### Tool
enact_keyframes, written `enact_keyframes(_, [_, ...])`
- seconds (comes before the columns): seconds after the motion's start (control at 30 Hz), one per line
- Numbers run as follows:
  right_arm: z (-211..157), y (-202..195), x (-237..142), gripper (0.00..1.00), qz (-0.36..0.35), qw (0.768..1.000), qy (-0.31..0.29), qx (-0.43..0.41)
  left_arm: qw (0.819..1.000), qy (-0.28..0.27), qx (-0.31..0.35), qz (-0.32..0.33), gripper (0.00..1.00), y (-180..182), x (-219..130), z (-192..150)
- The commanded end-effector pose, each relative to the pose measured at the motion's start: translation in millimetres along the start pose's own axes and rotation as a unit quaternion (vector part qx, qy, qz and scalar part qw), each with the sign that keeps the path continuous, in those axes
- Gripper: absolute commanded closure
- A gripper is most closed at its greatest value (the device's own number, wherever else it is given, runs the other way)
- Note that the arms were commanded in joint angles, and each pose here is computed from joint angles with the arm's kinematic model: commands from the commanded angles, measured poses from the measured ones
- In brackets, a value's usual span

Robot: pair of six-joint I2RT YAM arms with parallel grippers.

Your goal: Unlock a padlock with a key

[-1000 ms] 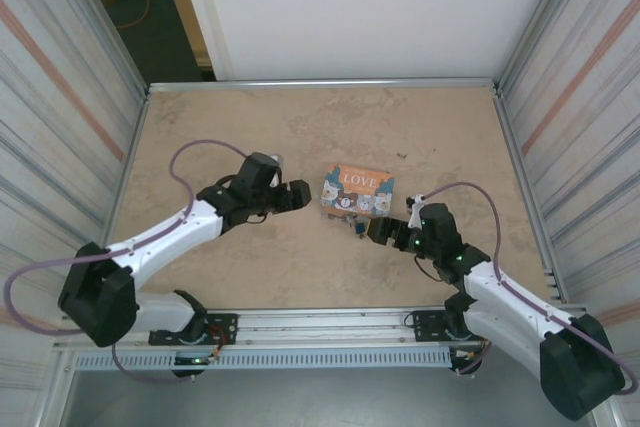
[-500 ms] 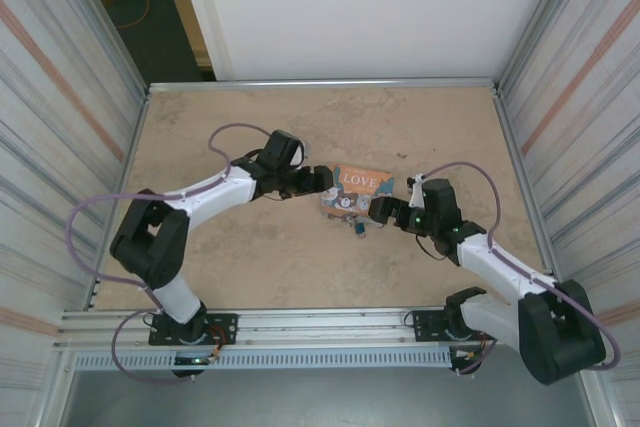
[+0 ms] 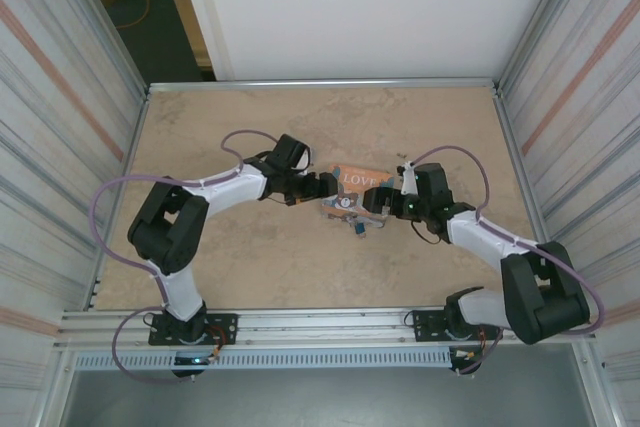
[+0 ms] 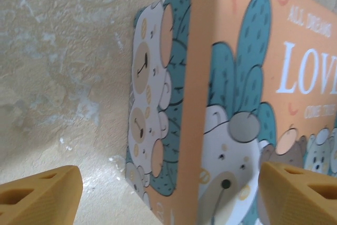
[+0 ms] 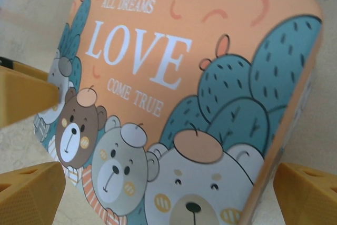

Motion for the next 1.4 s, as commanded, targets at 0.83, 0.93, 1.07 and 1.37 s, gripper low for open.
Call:
enact_keyframes(0.83, [32, 67, 61, 0.05, 0.094, 0.984, 0.060, -0.138, 0.997, 0.006, -0.059, 0.047, 0.13, 21, -34, -71])
enact_keyframes(0.93, [37, 66, 57, 0.04, 0.075, 0.986, 0.045, -0.145, 0.997, -0.004, -0.056, 0.047, 0.12, 19, -43, -71])
enact_keyframes(1.07, [43, 59, 42, 0.03, 0.062, 0.988, 0.024, -0.140, 0.998, -0.029, -0.049, 0.034, 0.12, 12, -60, -66])
enact_keyframes(1.37, [7, 34, -2, 0.02, 0.059, 0.991, 0.013, -0.116, 0.996, -0.088, -0.010, -0.005, 0.17, -11, -99, -52])
Point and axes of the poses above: each hand's point on the last joint's axis, 136 mm out from that joint toward the fingers, its own x axis out along the fingers, its own y axis along the line the jaws close on, z = x × y, the point moved 9 cm from there along -x, back along the fingers, and after that the axes turned 9 degrees about x, right-handed, at the moved point
